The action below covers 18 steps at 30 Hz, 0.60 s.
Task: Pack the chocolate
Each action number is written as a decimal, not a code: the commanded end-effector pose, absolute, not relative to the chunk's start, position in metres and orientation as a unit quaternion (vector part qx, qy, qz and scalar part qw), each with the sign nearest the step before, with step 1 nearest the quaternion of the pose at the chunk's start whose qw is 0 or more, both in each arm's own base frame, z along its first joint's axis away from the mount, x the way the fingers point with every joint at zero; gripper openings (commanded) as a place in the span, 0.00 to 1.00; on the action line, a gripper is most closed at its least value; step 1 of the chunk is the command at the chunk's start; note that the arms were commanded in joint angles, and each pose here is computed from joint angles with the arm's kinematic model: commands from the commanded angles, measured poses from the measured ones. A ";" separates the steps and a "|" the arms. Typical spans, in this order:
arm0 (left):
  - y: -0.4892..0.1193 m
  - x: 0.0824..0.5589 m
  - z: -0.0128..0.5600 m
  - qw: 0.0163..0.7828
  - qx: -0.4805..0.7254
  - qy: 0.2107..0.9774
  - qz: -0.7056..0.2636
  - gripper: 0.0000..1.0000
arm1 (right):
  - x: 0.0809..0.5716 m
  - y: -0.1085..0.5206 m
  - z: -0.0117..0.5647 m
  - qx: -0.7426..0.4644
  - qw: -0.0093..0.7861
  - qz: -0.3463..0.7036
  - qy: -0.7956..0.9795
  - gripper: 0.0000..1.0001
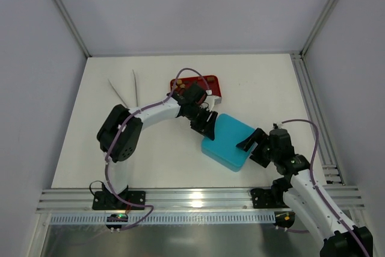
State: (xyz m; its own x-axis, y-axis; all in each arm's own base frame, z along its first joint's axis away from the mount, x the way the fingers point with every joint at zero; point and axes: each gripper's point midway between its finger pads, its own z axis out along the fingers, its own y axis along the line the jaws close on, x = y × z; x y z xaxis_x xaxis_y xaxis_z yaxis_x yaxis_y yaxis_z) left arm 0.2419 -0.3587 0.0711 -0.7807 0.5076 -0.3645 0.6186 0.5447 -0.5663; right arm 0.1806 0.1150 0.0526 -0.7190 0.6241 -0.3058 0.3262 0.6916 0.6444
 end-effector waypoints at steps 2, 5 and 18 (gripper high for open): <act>-0.351 0.242 0.065 0.084 0.300 0.889 -0.336 0.50 | 0.175 0.120 0.047 0.268 0.252 0.284 0.885 0.88; -0.348 0.243 0.059 0.081 0.281 0.897 -0.330 0.50 | 0.173 0.120 0.044 0.270 0.249 0.282 0.886 0.88; -0.338 0.241 0.038 0.074 0.209 0.929 -0.297 0.49 | 0.166 0.123 0.029 0.272 0.240 0.276 0.890 0.60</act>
State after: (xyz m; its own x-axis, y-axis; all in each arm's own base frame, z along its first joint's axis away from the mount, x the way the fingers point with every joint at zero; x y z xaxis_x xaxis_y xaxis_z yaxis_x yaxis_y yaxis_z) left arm 0.2507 -0.3496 0.0680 -0.8830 0.3505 -0.3122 0.4694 0.6624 -0.5839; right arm 0.1821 0.1274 0.0550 -0.7113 0.6362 -0.2989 0.3101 0.6656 0.6788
